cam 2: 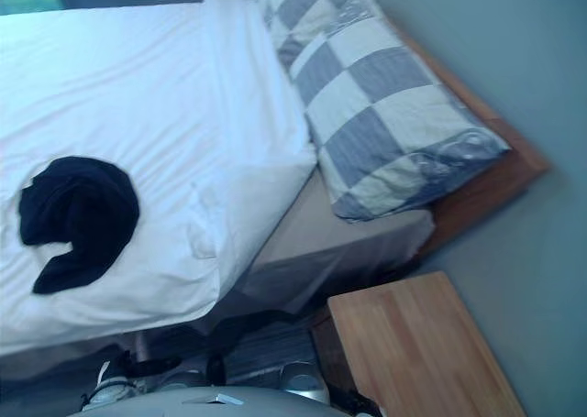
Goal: Tidy up the quilt and then pick up the clothes from the bed and put them into the laundry hamper
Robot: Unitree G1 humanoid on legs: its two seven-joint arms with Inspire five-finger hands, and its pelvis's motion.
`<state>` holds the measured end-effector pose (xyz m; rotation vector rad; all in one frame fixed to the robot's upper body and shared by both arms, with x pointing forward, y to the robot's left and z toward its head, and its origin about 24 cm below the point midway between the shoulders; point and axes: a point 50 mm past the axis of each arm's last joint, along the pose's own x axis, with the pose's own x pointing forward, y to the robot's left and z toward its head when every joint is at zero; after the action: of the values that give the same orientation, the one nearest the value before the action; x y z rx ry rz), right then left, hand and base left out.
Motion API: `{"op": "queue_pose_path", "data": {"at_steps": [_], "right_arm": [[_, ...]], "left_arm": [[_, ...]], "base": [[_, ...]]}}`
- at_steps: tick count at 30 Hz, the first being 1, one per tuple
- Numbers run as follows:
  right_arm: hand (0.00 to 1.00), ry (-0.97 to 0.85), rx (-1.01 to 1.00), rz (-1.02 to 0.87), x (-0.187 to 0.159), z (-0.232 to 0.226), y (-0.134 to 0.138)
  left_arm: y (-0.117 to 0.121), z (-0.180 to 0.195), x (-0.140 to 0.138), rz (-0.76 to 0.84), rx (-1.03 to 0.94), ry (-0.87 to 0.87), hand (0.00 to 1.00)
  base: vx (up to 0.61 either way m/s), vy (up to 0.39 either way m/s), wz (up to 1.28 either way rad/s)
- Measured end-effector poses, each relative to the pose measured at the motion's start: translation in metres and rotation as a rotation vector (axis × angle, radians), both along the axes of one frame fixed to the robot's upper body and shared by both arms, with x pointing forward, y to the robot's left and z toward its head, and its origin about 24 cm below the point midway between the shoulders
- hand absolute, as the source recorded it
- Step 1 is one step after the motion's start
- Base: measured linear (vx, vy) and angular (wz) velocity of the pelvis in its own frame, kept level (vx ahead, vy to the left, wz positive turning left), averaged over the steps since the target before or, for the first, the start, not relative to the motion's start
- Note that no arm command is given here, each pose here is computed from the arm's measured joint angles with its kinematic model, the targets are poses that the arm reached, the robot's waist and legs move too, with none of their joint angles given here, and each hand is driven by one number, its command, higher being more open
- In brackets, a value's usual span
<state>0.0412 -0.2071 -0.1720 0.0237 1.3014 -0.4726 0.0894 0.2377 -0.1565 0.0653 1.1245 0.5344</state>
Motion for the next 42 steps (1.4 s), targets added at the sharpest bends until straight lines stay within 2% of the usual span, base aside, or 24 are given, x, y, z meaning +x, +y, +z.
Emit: {"op": "queue_pose_path", "data": {"at_steps": [6, 9, 14, 18, 22, 28, 29, 35, 38, 42], "right_arm": [[1.0, -0.001, -0.031, -0.061, -0.005, 0.003, -0.017], [1.0, 0.013, 0.033, -0.167, -0.014, -0.001, -0.003], [1.0, -0.007, 0.039, -0.319, -0.018, 0.0, -0.011], [1.0, -0.179, -0.033, -0.166, 0.012, 0.016, -0.002], [1.0, -0.289, -0.062, -0.161, 0.036, 0.028, -0.001], [1.0, -0.489, -0.247, -0.292, 0.07, 0.066, -0.041], [1.0, -0.561, -0.312, -0.284, 0.084, 0.082, -0.055], [1.0, -0.791, -0.517, -0.205, 0.124, 0.143, -0.096], [1.0, -0.918, -0.572, -0.139, 0.145, 0.174, -0.097], [1.0, -1.094, -0.623, 0.015, 0.176, 0.212, -0.081]], "left_arm": [[-0.008, -0.008, -0.026, 0.124, -0.058, 0.046, 1.0], [0.005, -0.005, -0.027, 0.107, -0.036, 0.047, 1.0], [-0.008, -0.009, -0.034, 0.074, -0.078, 0.073, 1.0], [-0.006, -0.01, -0.045, 0.058, -0.057, 0.105, 1.0], [0.004, -0.006, -0.038, 0.035, -0.017, 0.087, 1.0], [0.015, -0.003, -0.046, 0.048, 0.016, 0.101, 1.0], [0.014, -0.004, -0.049, 0.049, 0.014, 0.105, 1.0], [0.002, -0.007, -0.051, 0.005, -0.015, 0.121, 1.0], [-0.002, -0.008, -0.052, -0.019, -0.028, 0.127, 1.0], [-0.005, -0.009, -0.05, -0.051, -0.027, 0.127, 1.0]], "base": [[0.05, 0.084, 0.47], [-0.04, 0.11, 0.65], [-0.11, 0.074, 0.41], [-0.09, 0.063, -0.11], [0.01, 0.031, -0.2], [0.11, 0.034, -0.12], [0.11, -0.007, -0.24], [0.08, -0.058, -0.01], [0.04, -0.1, 0.17], [0.0, -0.104, 0.17]]}}
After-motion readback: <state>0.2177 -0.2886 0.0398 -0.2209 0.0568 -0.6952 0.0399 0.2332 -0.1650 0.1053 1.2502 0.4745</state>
